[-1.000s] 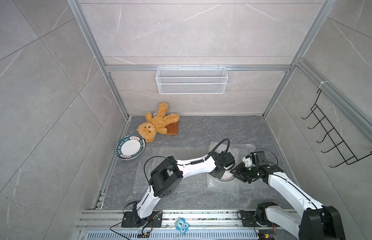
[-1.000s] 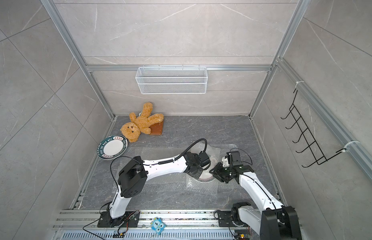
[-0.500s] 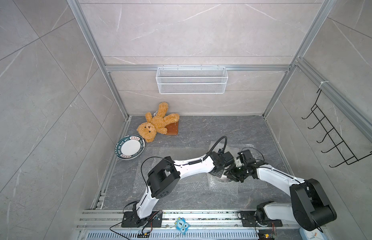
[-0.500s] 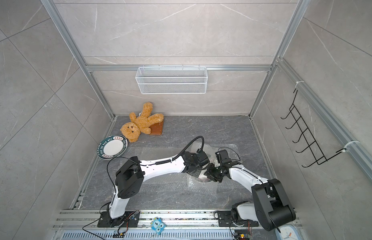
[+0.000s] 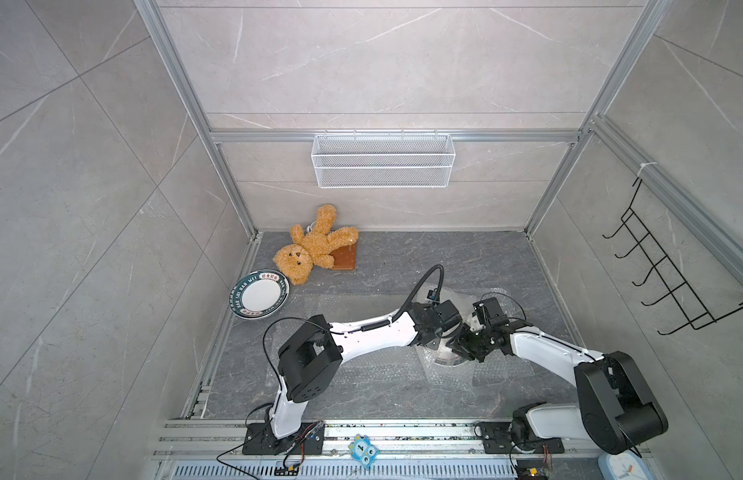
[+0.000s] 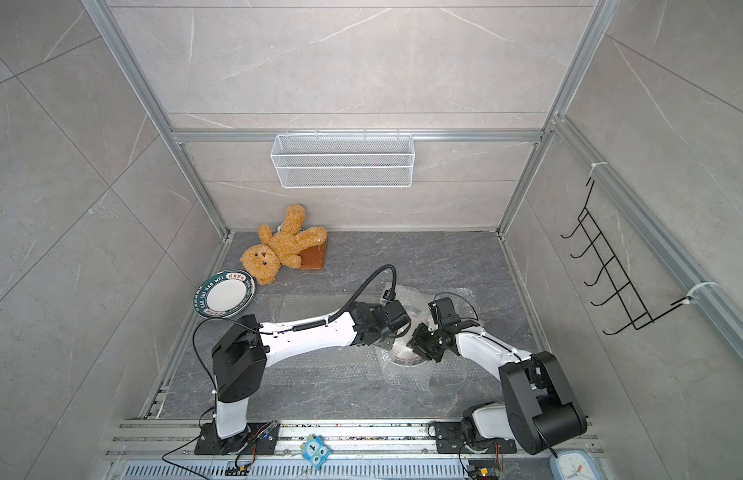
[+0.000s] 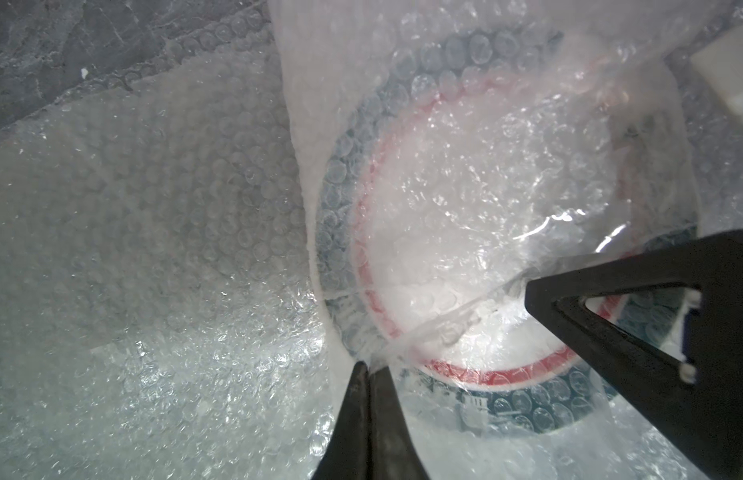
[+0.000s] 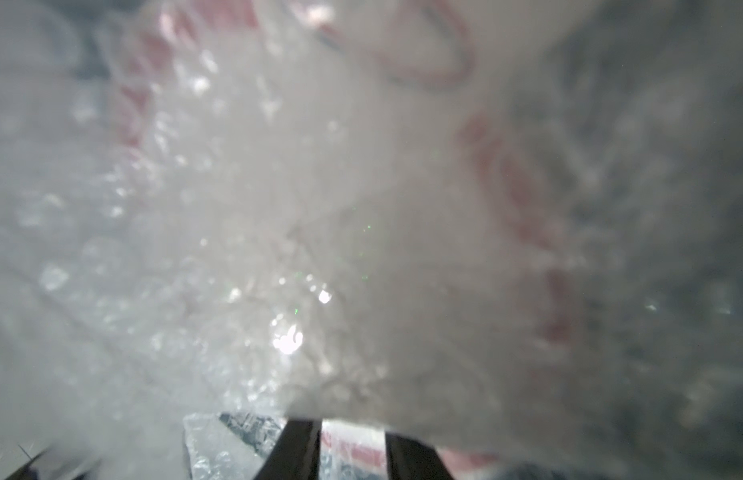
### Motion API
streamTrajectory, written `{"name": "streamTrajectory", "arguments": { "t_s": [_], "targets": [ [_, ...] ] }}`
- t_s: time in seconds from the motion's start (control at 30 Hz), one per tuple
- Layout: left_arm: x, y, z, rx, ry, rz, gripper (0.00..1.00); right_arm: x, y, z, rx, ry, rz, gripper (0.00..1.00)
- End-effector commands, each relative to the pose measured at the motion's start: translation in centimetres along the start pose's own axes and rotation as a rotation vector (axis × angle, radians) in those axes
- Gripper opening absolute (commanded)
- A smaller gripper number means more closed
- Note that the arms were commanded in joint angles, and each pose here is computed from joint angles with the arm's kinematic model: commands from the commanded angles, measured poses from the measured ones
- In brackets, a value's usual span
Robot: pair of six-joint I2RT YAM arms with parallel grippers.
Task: Unpack dinner plates from bubble wrap
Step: Unwrap the bubble wrap.
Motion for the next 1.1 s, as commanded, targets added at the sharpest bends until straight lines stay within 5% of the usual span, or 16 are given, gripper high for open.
{"name": "streamTrajectory", "arguments": {
  "t_s": [0.0, 0.2, 0.33, 0.4, 0.47, 0.67, 0.83, 1.07],
  "targets": [
    [-1.1, 2.2, 2.6, -0.05, 0.092, -0.065, 0.0, 0.7, -1.0, -3.9, 0.172, -0.074, -0.001, 0.3],
    [-0.9, 2.1, 3.8, -0.01, 0.168, -0.08, 0.0, 0.6, -0.7, -4.3, 0.196, -0.087, -0.026, 0.3],
    [-1.2, 1.4, 1.3, 0.135, 0.037, -0.062, 0.0, 0.5, -0.5, -2.0, 0.082, -0.032, -0.002, 0.31],
    [-0.9, 1.0, 0.1, 0.155, -0.056, -0.049, 0.32, 0.4, 0.1, -0.8, 0.051, 0.005, 0.006, 0.32],
    [-0.4, 0.9, -1.0, 0.153, -0.169, -0.056, 0.52, 0.3, 0.7, 0.4, 0.024, 0.043, 0.018, 0.33],
    [0.3, 0.2, -2.4, 0.076, -0.475, -0.081, 0.79, 0.3, 1.1, 1.2, 0.037, 0.072, 0.041, 0.35],
    [0.4, -1.0, -2.5, 0.033, -0.579, -0.096, 0.81, 0.3, 1.2, 1.4, 0.029, 0.068, 0.044, 0.35],
    [-0.8, -3.2, -2.4, -0.085, -0.591, -0.113, 0.69, 0.4, 1.2, 1.4, 0.025, 0.071, 0.05, 0.35]
  ]
}}
Point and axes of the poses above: each gripper's point midway between its finger pads, its own y axis back along the fingers, its own z axis along the line the jaws close on, x = y × z, the point moved 4 cm from there along y, back along the fingers, and after that the axes turned 5 degrees about -y, right-handed, at the moved point
